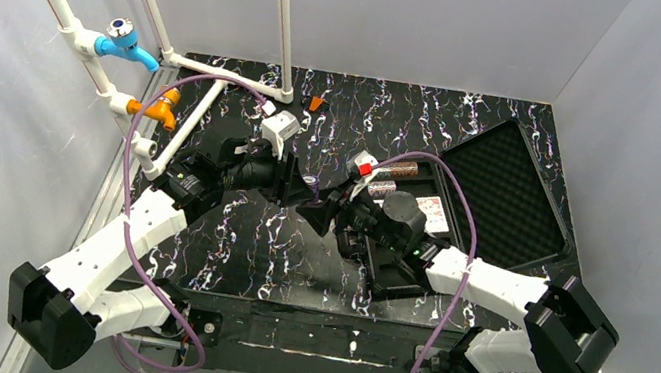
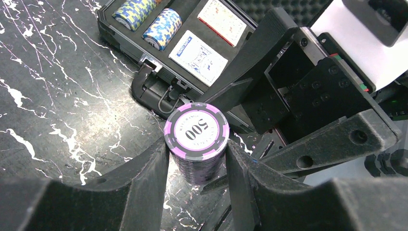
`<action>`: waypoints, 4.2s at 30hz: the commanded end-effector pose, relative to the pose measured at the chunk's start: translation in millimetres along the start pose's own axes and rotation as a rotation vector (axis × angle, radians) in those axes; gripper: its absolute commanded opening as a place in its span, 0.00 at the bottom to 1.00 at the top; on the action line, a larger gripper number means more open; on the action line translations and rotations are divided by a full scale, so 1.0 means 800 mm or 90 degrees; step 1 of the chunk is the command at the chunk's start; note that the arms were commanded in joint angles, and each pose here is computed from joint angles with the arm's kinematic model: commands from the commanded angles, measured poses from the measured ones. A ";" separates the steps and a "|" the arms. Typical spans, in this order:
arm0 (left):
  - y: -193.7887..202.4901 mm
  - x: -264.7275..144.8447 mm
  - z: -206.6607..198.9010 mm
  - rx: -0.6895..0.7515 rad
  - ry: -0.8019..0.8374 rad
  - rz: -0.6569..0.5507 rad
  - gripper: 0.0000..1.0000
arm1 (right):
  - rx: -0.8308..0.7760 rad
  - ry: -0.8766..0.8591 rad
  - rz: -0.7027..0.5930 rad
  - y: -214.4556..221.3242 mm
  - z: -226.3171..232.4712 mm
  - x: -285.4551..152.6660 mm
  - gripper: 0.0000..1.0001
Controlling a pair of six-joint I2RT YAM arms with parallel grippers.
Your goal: Pack up texas hold em set
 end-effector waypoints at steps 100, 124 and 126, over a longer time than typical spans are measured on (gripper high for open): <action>-0.019 -0.061 0.038 0.069 -0.352 -0.167 0.98 | 0.324 0.941 -0.108 -0.074 -0.114 -0.094 0.01; -0.017 -0.057 0.042 0.074 -0.366 -0.150 0.98 | 0.588 0.968 -0.040 -0.058 -0.228 -0.069 0.01; -0.018 -0.057 0.042 0.074 -0.365 -0.149 0.98 | 0.602 0.966 -0.040 -0.054 -0.232 -0.066 0.01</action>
Point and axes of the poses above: each gripper's point midway between its finger pads, its own x axis out along the fingers, its own z axis along the line the jaws close on, y = z × x, the point moved 9 cm from there along -x, back along the fingers, and after that the axes turned 4 degrees about -x, right-handed, at the moved point
